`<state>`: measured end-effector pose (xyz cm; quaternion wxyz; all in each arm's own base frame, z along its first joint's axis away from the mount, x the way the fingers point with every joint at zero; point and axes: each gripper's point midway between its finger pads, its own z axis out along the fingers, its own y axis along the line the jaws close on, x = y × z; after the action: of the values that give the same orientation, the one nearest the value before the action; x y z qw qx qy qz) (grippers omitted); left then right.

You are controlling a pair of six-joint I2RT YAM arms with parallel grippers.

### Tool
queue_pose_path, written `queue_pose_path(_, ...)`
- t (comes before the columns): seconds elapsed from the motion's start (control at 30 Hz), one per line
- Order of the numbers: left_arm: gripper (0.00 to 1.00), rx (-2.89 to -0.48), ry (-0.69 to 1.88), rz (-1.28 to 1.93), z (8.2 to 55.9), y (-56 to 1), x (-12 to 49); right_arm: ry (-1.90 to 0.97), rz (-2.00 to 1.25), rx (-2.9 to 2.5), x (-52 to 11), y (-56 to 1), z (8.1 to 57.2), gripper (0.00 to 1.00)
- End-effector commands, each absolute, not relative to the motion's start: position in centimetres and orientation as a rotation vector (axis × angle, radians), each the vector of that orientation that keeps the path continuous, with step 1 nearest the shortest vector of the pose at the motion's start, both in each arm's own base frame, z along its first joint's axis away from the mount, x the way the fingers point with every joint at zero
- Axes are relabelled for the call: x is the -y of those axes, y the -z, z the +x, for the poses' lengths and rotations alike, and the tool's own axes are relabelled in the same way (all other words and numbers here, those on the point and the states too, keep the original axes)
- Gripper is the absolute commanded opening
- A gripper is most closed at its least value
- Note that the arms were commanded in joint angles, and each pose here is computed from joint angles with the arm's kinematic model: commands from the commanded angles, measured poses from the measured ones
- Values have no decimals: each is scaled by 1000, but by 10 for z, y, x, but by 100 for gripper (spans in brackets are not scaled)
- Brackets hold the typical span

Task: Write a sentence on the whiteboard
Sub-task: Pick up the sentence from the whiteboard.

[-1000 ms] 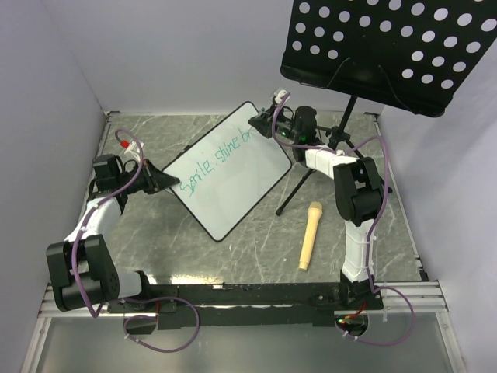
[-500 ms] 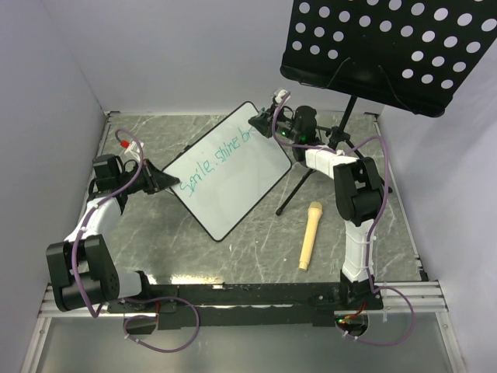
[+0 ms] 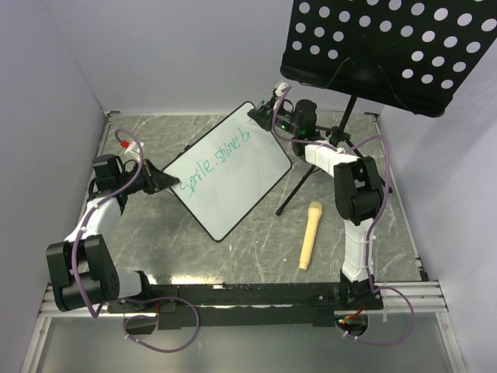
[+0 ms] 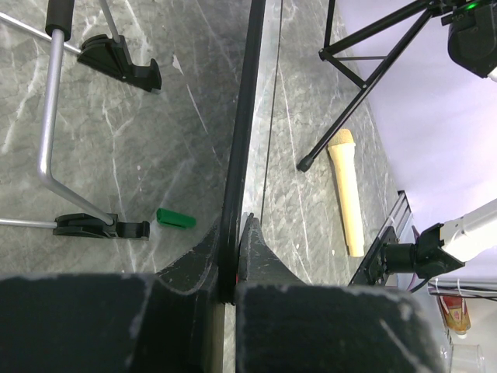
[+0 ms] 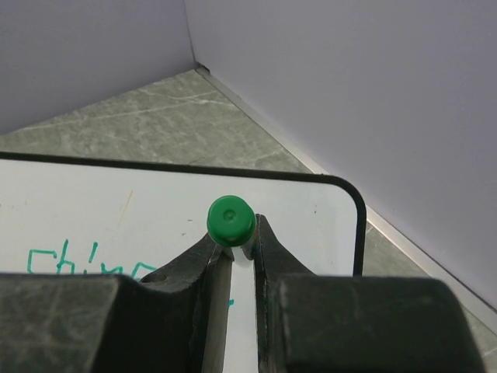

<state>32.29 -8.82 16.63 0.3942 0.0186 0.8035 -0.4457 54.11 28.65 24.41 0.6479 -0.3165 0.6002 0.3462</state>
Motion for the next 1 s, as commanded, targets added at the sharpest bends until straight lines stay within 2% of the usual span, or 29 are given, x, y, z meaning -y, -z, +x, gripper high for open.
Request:
queue_pose_path(0.0,1,-2058,790,149,344,-138,59,-774,-728,-1352,-286,-242,549,0)
queue_pose_path(0.43,1,-2058,787,147,344,-138,58,-773,-731,-1390,-284,-226,548,0)
queue_pose_path(0.77,1,-2061,788,139,344,-137,58,-804,-717,-1278,-278,-271,525,0)
queue_pose_path(0.97,1,-2059,785,140,344,-138,57,-811,-717,-1287,-278,-267,524,0)
